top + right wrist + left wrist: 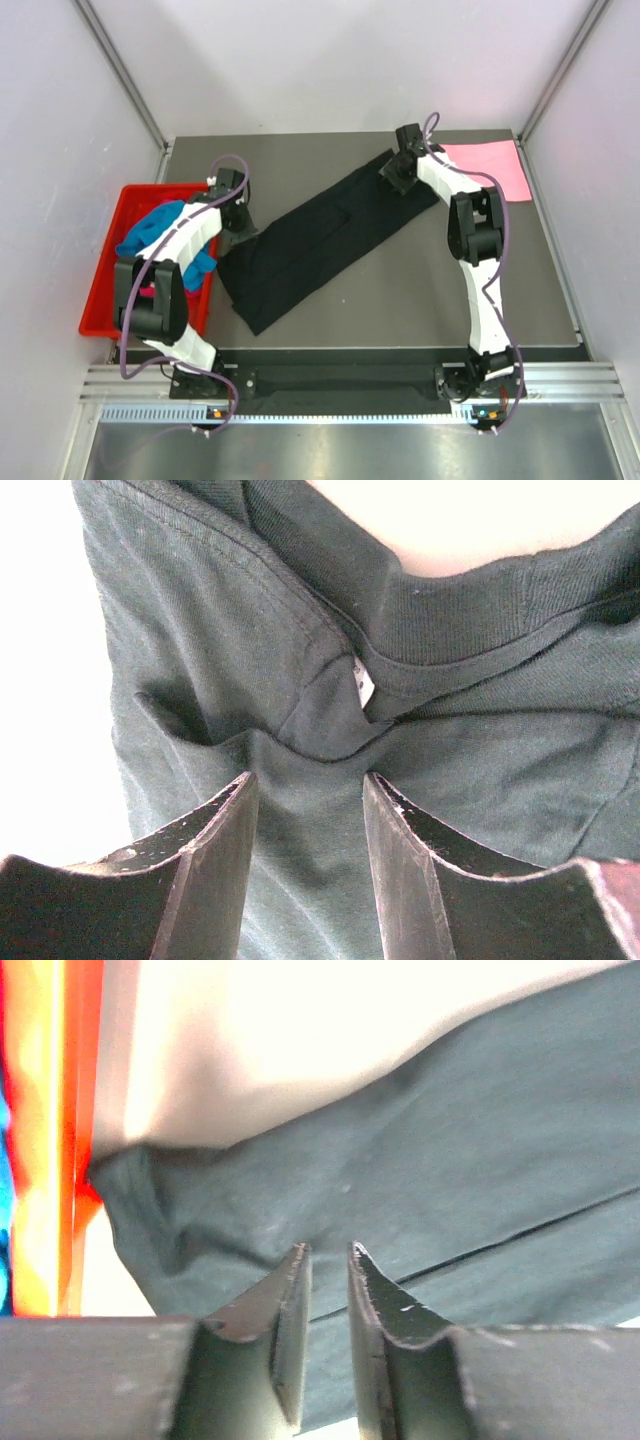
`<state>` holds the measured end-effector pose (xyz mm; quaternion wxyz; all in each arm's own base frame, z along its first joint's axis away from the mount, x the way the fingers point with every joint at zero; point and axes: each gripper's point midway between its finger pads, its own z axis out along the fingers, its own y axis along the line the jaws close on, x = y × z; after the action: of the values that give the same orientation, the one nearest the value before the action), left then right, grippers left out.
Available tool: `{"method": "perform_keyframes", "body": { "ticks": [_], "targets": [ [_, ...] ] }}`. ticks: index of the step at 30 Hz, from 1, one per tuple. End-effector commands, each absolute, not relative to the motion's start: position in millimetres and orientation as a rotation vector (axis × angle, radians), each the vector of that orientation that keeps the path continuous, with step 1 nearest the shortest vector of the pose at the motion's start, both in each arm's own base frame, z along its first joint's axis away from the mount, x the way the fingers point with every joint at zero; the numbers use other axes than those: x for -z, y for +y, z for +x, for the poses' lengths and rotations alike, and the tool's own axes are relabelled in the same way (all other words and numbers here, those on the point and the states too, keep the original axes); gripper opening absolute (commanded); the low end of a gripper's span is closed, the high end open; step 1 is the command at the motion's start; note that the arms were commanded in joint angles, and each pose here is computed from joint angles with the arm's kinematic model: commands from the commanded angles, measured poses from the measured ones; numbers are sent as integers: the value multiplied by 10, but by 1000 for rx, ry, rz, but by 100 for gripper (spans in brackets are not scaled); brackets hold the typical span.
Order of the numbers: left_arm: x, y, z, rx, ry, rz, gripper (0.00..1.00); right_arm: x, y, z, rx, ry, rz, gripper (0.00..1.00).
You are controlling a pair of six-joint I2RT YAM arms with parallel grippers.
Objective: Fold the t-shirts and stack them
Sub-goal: Fold the tshirt
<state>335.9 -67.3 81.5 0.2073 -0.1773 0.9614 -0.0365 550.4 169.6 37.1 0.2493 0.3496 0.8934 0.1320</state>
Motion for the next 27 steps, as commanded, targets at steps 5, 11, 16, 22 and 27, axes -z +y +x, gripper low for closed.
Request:
{"method": "perform_keyframes", "body": {
  "ticks": [5,11,16,22,27],
  "targets": [
    [-785,-599,3574,35,2663,-398,29,32,1144,5962,-317,2384,932,48],
    [-483,-446,3582,-108,2735,-384,29,-57,792,6185,-435,2309,978,47],
    [-344,-337,3568,-194,2785,-385,28,-216,719,6366,-569,2243,919,40],
    [-133,-232,3369,-303,2870,-379,27,-449,855,6439,-672,2209,816,29],
    [-230,-231,3320,-294,2862,-389,26,-547,1025,6346,-678,2230,773,35]
  ]
}}
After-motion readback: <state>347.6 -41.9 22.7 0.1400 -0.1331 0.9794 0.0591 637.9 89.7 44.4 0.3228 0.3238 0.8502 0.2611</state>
